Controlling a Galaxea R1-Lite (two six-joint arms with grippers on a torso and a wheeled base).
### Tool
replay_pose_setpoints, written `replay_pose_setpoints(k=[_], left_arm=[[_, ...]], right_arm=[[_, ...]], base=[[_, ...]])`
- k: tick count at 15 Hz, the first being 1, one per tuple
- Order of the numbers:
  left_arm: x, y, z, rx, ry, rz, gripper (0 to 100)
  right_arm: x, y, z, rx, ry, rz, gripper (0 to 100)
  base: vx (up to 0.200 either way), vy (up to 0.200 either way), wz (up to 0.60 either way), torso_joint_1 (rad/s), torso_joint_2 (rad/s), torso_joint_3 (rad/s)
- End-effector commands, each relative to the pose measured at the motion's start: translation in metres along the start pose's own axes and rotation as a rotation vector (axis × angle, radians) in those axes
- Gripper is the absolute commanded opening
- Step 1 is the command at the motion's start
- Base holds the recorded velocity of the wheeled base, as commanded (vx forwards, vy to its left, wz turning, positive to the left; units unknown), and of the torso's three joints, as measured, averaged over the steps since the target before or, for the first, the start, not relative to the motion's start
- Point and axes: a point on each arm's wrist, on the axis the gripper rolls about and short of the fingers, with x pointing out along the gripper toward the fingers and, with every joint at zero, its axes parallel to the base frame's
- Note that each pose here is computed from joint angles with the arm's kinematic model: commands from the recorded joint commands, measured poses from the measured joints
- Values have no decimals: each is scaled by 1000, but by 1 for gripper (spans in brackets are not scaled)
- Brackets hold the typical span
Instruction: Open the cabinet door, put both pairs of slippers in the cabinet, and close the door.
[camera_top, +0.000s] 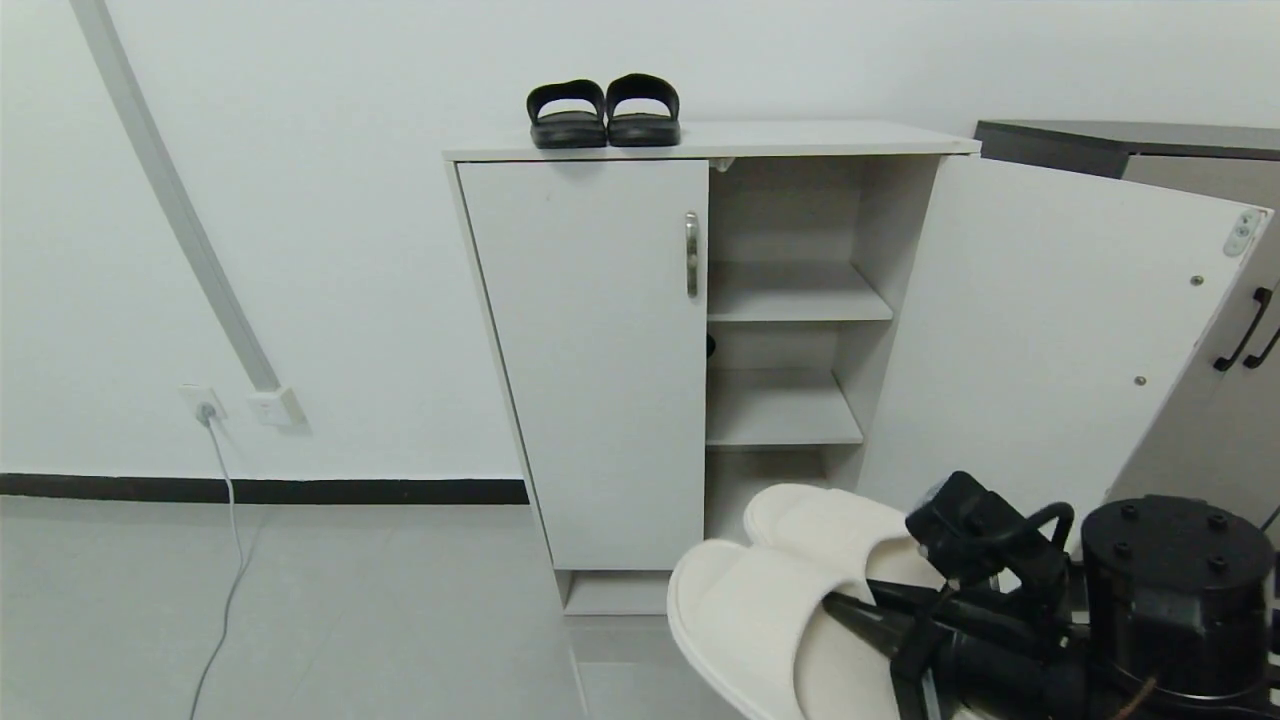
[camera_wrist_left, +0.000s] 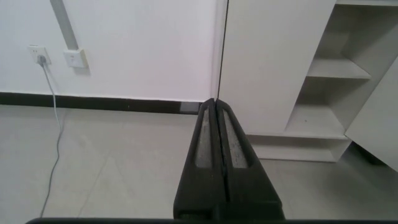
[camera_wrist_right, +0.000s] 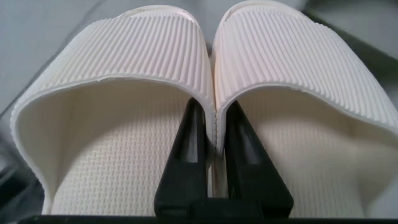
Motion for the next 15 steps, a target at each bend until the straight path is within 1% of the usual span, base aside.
replay_pose_setpoints(k=[1,2,3,4,6,8,10,13,15], left_arm=[[0,0,0,0,4,1,0],[0,0,0,0,4,1,0],[0,0,0,0,4,1,0],[0,0,0,0,5,1,0],[0,0,0,0,4,1,0],[0,0,0,0,4,1,0],[0,0,0,0,4,1,0],[0,0,0,0,4,1,0],[0,0,0,0,5,1,0]], right_arm=[[31,18,12,84,-23,-92,0],[53,26,23,141,-60,-185,0],[82,32,28,156,-87,-324,0],[100,37,27,165,-96,-400,0],[127,41,20,186,-106,-509,0],[139,42,16,209,-115,-560,0],[146,42,16,241,-136,-600,0],[149,39,13,239,-132,-624,0],[151,33,11,246,-130,-641,0]], base=[[0,0,0,0,0,0],[0,0,0,0,0,0],[0,0,0,0,0,0],[0,0,0,0,0,0],[0,0,0,0,0,0],[0,0,0,0,0,0],[0,-200,0,2,5,2],[0,-200,0,5,4,1],[0,-200,0,-2,2,-2]])
